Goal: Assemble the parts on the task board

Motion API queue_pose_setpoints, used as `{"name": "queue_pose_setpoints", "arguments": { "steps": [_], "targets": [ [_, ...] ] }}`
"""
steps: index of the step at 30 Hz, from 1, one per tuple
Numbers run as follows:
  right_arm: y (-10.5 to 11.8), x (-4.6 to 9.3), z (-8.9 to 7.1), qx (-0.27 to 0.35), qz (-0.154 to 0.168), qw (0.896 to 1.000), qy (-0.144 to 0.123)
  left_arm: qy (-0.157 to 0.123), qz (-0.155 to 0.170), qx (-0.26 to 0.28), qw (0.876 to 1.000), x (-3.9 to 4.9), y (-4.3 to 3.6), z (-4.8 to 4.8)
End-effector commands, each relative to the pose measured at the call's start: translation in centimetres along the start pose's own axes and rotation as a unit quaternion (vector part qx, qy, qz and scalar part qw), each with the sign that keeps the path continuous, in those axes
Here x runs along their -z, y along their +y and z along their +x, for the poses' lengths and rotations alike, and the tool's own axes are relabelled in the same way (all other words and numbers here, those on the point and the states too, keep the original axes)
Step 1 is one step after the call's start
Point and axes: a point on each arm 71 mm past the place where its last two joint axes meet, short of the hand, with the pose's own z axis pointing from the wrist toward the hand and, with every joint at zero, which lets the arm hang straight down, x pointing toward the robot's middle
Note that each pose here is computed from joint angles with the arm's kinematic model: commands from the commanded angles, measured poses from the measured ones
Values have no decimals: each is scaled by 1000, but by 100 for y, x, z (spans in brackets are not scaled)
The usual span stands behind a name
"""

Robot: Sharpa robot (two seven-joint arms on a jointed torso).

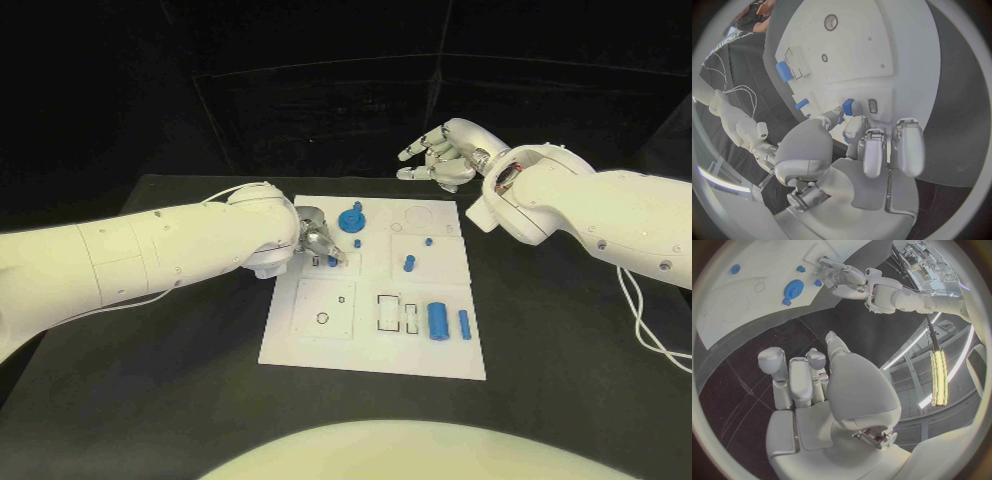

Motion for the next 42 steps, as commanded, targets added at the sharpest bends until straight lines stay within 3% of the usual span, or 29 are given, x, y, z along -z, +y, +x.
{"name": "queue_pose_setpoints", "arguments": {
  "steps": [1,12,20,25,33,42],
  "targets": [
    [20,-6,-5,-1,-6,1000,1,-1,2,3,1000,6,17,-12],
    [0,-4,-22,-1,-4,1000,-2,-28,10,42,999,111,154,-108],
    [-7,-5,-27,-1,-3,1000,-3,-40,29,63,997,255,157,-384],
    [-12,-8,-28,-1,-2,1000,-2,-32,19,53,998,318,218,-576],
    [-7,-18,-19,-1,-2,1000,-1,-22,-26,43,998,193,346,-830],
    [-4,-24,-13,-1,-2,1000,-1,-22,-43,28,998,17,327,-880]
  ]
}}
